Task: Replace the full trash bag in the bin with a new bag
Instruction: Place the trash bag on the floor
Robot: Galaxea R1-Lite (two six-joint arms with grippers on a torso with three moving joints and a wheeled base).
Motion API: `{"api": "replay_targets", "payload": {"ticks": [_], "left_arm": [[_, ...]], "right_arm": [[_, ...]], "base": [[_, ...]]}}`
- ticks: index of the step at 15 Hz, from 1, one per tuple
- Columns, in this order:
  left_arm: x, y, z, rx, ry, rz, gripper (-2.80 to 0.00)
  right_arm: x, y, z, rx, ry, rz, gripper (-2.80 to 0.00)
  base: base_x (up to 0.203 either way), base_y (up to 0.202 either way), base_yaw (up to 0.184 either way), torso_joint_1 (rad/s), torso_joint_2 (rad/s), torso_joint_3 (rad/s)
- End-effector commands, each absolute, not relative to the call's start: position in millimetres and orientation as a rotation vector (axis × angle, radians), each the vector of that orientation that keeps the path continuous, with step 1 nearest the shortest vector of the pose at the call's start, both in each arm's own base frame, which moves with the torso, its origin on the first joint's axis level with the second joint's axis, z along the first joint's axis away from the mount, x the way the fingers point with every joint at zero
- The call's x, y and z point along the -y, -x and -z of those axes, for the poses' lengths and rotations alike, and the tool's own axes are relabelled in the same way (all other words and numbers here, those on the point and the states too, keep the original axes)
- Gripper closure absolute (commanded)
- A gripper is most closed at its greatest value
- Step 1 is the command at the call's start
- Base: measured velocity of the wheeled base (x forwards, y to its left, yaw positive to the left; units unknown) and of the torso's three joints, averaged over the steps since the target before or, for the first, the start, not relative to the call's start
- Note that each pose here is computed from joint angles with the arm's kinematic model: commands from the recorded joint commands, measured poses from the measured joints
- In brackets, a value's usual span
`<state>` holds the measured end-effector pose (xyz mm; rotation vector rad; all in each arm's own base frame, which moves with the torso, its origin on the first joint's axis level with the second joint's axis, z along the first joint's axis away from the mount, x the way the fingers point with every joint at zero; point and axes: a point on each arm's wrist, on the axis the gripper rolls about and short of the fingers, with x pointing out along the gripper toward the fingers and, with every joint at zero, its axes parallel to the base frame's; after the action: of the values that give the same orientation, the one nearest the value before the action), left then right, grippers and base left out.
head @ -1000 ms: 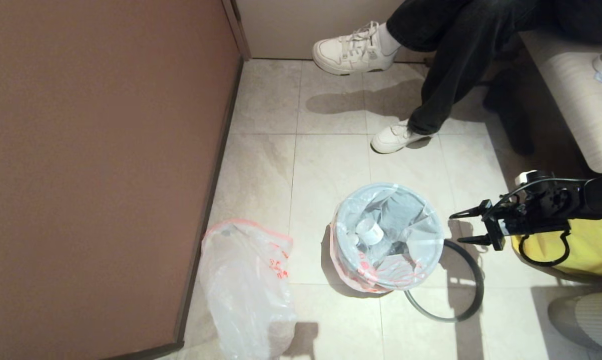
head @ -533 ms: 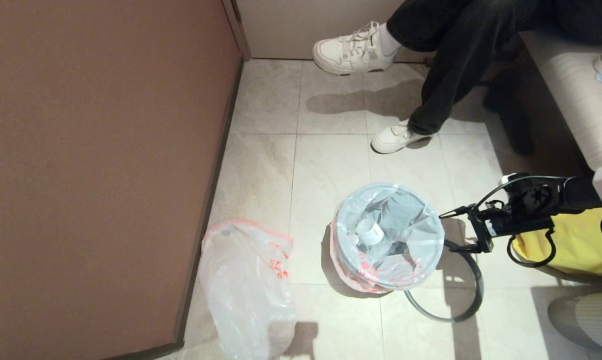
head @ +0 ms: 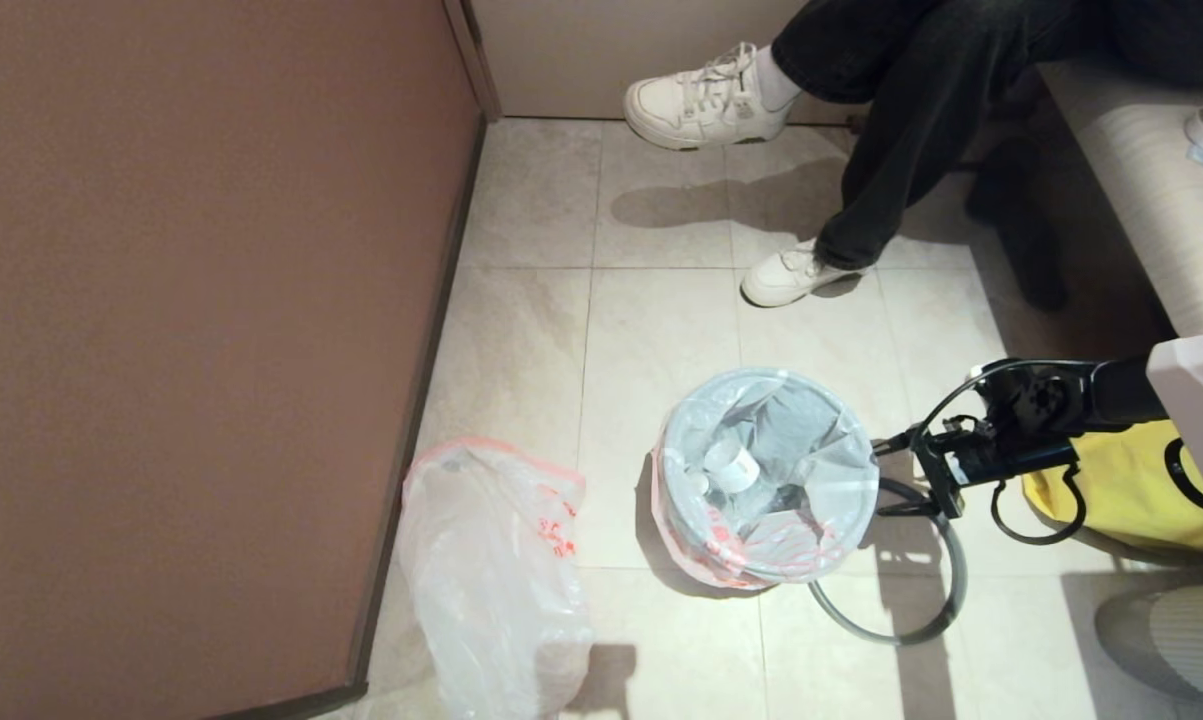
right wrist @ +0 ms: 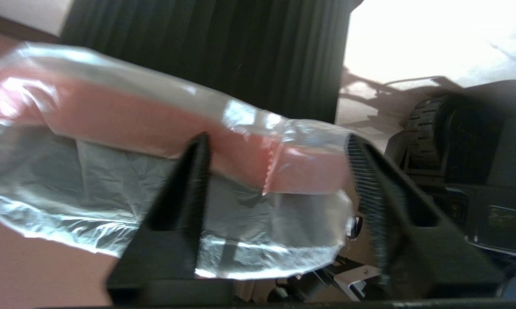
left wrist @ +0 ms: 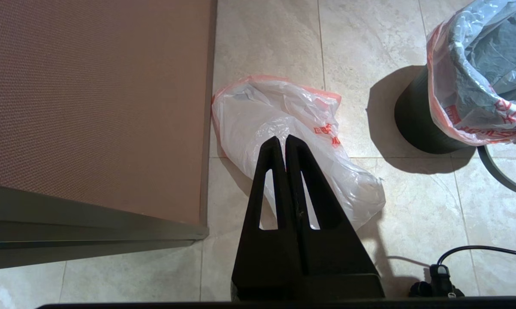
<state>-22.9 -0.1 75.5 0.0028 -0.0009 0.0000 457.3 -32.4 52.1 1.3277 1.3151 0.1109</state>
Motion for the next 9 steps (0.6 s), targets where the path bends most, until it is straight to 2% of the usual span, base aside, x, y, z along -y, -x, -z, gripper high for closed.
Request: {"api": "replay_targets", "payload": {"ticks": [1, 9], "left_arm": [[0.1, 22.8, -75.5, 0.000, -0.003, 0.000, 0.00], [0.0, 22.8, -75.5, 0.000, -0.003, -0.002, 0.00]], "right_arm": [[29.7, -457.5, -49.9, -1.328, -1.333, -0.112, 0.00], [29.0, -457.5, -49.9, -1.329, -1.333, -0.112, 0.00]], "base": [[0.000, 0.000, 0.000, 0.000, 0.00, 0.000], [0.000, 0.000, 0.000, 0.000, 0.00, 0.000]]}}
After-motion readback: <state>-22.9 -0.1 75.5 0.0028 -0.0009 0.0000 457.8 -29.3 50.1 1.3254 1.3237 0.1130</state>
